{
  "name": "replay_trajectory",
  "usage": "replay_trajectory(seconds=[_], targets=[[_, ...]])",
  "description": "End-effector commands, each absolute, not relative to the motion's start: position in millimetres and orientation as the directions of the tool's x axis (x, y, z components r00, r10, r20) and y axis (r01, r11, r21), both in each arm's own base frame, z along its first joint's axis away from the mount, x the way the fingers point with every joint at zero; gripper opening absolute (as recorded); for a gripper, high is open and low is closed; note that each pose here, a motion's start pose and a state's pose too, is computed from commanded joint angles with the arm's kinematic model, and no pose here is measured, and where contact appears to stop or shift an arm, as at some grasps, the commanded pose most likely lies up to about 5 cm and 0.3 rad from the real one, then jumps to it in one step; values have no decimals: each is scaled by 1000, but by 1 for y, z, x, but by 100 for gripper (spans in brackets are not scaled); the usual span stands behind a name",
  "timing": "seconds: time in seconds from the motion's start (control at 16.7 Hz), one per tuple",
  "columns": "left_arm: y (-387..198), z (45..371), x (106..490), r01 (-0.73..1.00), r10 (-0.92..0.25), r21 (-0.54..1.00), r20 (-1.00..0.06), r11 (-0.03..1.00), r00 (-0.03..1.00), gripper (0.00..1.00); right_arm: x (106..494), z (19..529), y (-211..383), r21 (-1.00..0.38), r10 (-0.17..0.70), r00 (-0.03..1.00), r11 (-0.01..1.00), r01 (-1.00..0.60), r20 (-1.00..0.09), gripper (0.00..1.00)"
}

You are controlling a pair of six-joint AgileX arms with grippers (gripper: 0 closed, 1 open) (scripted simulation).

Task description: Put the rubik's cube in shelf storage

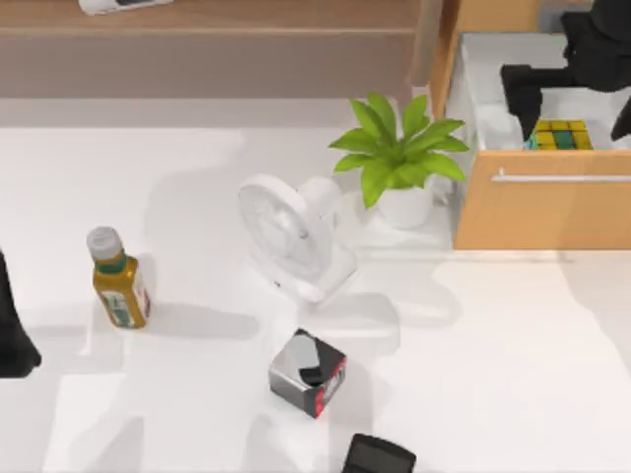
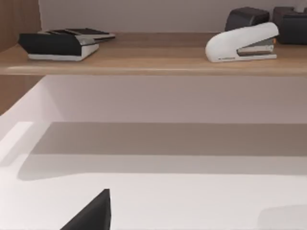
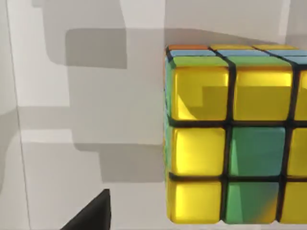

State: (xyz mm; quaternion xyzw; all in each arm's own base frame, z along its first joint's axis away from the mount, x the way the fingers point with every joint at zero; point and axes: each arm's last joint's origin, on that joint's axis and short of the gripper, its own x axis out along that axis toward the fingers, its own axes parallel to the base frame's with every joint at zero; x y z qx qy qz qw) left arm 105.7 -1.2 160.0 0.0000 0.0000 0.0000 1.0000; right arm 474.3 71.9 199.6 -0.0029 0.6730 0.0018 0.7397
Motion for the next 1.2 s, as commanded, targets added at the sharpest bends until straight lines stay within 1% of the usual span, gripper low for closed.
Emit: replay_trajectory(seconds=[0.36, 0.72, 1.2], targets=[[-1, 160, 106, 0, 0, 0, 0, 1000, 1000, 100, 485, 167, 71, -2, -2, 94, 1000, -7, -996, 100], [-1, 160, 106, 0, 0, 0, 0, 1000, 1000, 100, 489, 163, 71, 0, 1, 100, 1000, -7, -995, 100], [-1, 160, 106, 0, 0, 0, 0, 1000, 1000, 100, 489, 163, 71, 0, 1, 100, 1000, -7, -995, 40]])
